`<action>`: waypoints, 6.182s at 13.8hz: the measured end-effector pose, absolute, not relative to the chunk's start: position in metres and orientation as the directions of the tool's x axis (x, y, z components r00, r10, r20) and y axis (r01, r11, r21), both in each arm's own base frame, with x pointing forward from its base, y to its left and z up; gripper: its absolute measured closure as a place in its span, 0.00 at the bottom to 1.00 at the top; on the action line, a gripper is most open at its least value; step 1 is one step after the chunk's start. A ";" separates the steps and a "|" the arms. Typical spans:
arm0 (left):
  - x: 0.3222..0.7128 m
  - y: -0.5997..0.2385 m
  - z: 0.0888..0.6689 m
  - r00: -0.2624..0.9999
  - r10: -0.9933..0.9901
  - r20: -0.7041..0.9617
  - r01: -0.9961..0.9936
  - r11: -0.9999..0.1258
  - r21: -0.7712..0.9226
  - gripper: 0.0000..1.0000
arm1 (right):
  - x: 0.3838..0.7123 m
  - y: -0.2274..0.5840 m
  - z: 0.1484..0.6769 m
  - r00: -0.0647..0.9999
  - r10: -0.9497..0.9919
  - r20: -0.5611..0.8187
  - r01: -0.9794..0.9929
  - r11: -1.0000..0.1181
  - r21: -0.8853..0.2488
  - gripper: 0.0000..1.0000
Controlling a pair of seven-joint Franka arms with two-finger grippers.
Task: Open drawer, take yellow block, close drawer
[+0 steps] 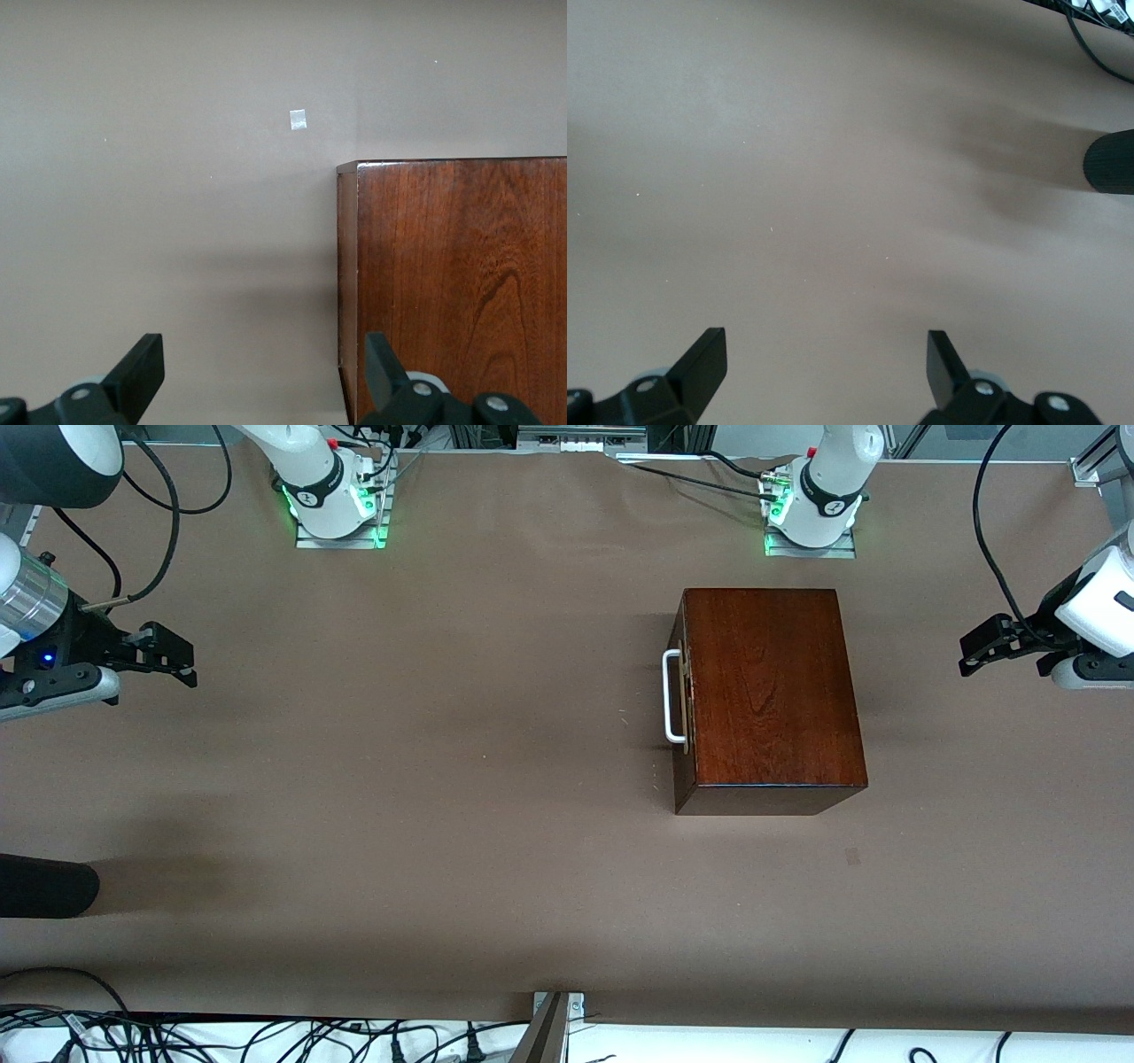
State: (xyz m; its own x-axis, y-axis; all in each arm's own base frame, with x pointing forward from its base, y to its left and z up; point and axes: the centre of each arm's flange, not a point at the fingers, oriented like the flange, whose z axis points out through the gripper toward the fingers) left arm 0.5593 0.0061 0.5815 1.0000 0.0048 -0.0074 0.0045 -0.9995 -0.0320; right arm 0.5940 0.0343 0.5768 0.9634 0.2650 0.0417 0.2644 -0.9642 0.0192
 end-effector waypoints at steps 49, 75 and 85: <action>0.490 -0.418 0.305 0.981 -0.132 -0.138 -0.158 -0.968 -0.196 0.00 | 0.594 0.034 0.577 0.963 0.265 0.043 0.265 -0.964 0.019 0.00; 0.474 -0.439 0.269 0.992 -0.099 -0.079 -0.116 -0.959 -0.257 0.00 | 0.594 0.034 0.577 0.963 0.265 0.043 0.265 -0.964 0.019 0.00; 0.471 -0.475 0.279 0.998 -0.054 -0.013 -0.055 -0.983 -0.173 0.00 | 0.594 0.034 0.577 0.963 0.265 0.042 0.265 -0.964 0.019 0.00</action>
State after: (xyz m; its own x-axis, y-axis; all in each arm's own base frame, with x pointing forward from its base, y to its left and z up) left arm 0.4706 -0.4749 0.2791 0.9985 -0.0537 -0.0125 -0.0551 -0.9833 -0.1733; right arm 0.5940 0.0341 0.5774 0.9633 0.2653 0.0423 0.2647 -0.9642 0.0187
